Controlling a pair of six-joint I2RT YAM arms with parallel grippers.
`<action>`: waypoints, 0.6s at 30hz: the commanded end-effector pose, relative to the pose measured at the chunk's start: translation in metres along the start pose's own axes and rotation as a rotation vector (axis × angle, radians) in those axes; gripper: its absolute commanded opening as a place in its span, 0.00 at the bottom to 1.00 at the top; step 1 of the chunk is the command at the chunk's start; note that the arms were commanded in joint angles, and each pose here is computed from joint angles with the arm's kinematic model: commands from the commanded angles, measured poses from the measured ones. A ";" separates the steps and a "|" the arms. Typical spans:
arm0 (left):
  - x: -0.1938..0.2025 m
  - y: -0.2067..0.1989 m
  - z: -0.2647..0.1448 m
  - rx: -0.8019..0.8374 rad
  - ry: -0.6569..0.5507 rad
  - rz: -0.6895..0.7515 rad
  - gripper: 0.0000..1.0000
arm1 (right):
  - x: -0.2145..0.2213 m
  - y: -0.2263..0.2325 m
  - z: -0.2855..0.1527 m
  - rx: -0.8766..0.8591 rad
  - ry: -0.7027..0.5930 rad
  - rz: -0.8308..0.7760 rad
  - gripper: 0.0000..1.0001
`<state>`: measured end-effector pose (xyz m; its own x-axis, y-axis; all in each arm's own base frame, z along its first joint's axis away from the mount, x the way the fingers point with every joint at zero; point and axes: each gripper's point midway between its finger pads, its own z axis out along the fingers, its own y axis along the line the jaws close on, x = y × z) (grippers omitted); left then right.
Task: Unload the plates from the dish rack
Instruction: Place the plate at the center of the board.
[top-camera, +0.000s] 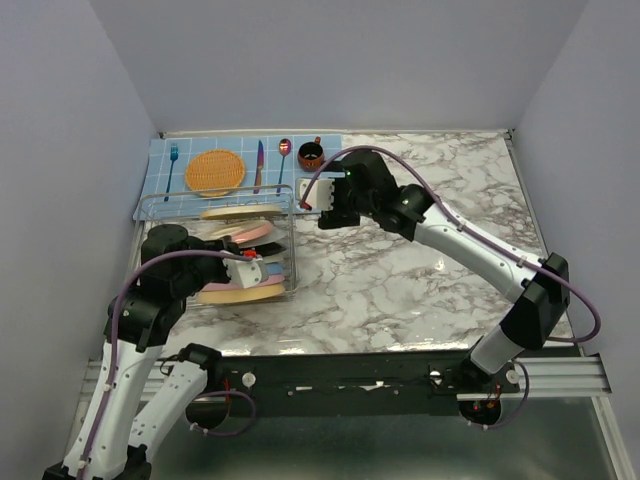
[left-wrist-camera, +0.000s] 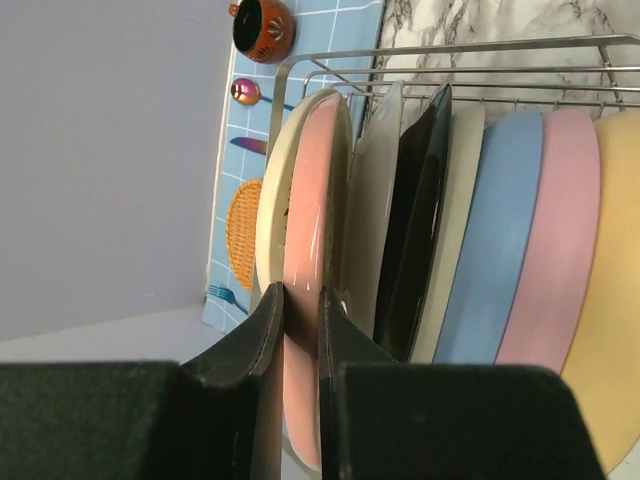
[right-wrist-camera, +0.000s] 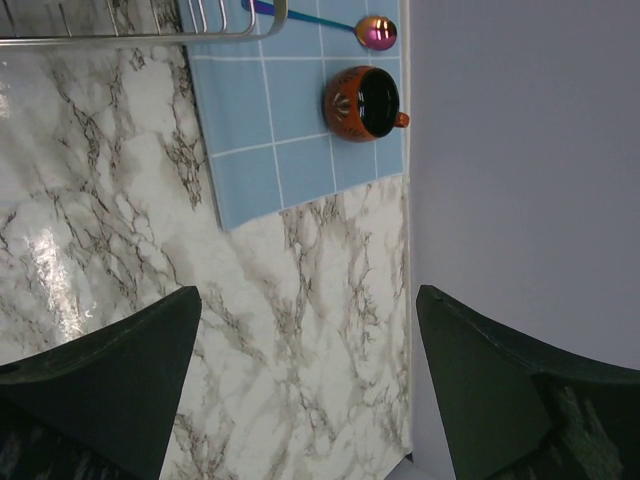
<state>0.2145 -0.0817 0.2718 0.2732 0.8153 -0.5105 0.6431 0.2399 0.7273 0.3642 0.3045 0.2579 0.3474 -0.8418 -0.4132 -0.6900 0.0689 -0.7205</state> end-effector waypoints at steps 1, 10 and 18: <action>-0.021 -0.010 -0.013 0.042 -0.093 0.051 0.00 | -0.027 0.006 0.007 0.016 -0.057 -0.071 0.97; -0.014 -0.017 -0.018 -0.001 -0.092 0.143 0.00 | -0.093 0.034 0.007 -0.022 -0.232 0.042 0.94; -0.004 -0.030 -0.010 0.008 -0.087 0.137 0.00 | -0.132 0.072 0.001 -0.075 -0.266 0.051 0.93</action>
<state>0.1945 -0.0778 0.2672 0.3889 0.8239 -0.4123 0.5730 0.1341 0.8085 0.2899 0.4017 0.2563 0.4740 -0.6963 -0.5390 -0.7273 0.0354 -0.6854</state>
